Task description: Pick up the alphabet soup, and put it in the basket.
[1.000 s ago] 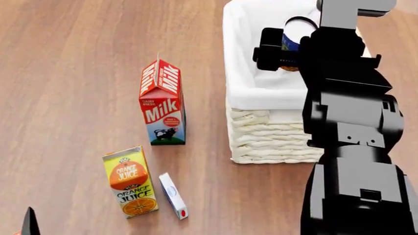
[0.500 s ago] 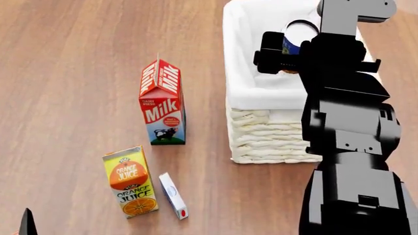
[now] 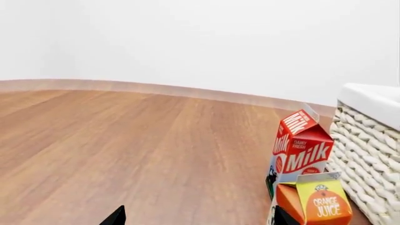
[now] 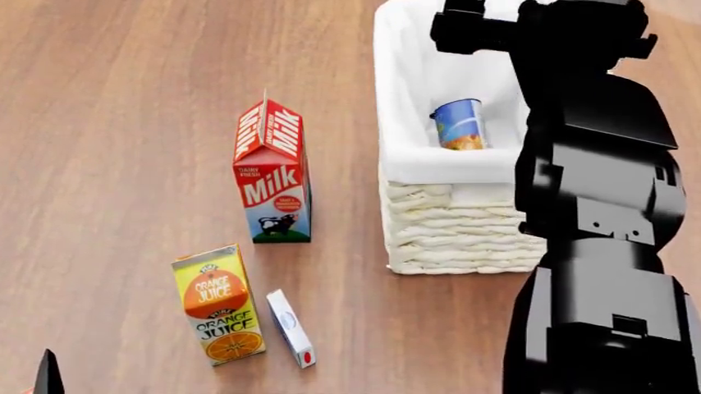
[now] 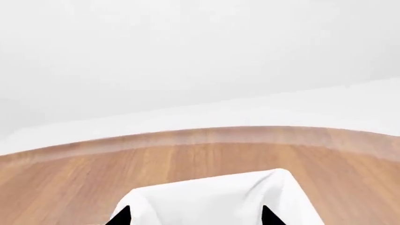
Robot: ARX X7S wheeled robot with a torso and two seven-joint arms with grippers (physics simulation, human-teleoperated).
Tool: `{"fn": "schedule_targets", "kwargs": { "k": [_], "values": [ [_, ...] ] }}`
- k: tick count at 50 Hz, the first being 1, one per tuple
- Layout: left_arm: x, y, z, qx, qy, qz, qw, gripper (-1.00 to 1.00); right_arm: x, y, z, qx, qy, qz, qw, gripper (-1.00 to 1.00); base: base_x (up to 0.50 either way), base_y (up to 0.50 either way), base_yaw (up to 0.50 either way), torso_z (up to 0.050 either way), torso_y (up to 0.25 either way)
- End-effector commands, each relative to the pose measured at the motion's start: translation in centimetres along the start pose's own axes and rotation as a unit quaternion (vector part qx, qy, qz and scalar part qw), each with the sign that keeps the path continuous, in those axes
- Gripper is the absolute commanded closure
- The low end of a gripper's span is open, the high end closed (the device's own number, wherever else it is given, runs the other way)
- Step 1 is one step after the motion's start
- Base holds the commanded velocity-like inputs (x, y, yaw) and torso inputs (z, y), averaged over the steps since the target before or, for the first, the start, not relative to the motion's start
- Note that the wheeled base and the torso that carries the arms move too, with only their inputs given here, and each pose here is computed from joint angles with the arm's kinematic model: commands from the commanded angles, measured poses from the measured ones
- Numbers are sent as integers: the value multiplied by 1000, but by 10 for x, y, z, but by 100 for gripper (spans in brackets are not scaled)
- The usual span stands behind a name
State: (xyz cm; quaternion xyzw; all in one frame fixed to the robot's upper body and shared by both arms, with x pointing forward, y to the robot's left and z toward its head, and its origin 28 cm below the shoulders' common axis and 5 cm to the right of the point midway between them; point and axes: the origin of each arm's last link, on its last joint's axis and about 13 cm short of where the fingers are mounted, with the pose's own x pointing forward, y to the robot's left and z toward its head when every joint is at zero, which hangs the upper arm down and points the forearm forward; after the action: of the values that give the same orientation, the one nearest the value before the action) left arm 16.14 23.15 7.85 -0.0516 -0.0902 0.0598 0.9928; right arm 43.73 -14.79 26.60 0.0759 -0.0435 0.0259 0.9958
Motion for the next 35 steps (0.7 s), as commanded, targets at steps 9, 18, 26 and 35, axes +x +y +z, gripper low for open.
{"fn": "schedule_targets", "kwargs": {
  "k": [9,18,26,35],
  "values": [
    [4,2,2,1,-15,3,1000,-100,-27,17,21,4,-140,79,987,-100,0,0,0,0,0],
    [3,1,2,4,-16,0,1000,-100,-65,23,29,-1,-233,96,968,-100,0,0,0,0,0],
    [0,1,5,9,-23,-10,1000,-100,-102,26,32,-23,-276,107,955,-100,0,0,0,0,0],
    [-5,0,9,11,-33,-18,999,-100,-137,22,23,-32,-295,120,948,-100,0,0,0,0,0]
  ]
}}
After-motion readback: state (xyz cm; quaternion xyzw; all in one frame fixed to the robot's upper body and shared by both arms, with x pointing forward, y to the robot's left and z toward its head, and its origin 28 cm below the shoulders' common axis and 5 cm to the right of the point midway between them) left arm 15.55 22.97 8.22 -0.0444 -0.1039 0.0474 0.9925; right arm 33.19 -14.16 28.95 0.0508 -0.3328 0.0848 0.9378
